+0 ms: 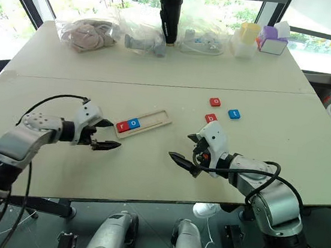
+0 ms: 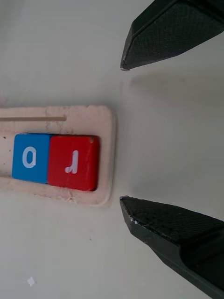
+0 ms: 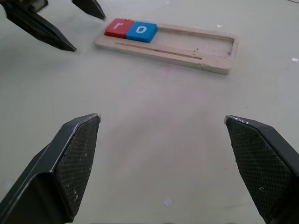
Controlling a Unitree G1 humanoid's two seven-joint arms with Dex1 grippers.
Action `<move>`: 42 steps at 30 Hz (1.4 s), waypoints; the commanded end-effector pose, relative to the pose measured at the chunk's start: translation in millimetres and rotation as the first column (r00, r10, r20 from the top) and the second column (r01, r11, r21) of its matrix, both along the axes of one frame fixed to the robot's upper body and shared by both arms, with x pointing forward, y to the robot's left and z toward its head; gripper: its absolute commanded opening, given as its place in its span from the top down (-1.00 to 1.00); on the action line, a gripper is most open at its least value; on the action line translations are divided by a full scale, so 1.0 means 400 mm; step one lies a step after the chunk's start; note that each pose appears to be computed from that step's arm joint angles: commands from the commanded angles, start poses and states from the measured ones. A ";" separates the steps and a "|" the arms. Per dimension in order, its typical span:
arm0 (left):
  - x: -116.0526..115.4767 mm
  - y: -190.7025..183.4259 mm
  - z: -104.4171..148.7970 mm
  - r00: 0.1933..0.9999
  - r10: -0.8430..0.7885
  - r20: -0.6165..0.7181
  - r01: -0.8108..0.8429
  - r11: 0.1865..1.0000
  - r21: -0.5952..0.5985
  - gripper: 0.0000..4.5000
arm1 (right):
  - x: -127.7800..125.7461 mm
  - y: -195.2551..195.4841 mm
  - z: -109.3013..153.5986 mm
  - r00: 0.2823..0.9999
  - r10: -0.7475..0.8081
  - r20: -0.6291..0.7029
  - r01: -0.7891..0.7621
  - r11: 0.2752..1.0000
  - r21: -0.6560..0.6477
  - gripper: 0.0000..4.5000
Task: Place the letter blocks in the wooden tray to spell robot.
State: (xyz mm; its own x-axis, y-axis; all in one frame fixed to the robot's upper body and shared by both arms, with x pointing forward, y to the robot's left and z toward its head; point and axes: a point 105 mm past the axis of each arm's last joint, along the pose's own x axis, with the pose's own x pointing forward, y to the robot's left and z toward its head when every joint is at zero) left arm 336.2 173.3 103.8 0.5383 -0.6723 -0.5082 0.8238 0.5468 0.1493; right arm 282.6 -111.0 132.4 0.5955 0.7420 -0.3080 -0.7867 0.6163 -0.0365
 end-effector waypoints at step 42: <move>-0.018 -0.087 -0.010 0.872 -0.485 0.066 0.470 0.868 0.158 -0.39 | -0.066 -0.127 0.022 0.996 -0.089 -0.015 0.088 0.996 -0.030 -1.00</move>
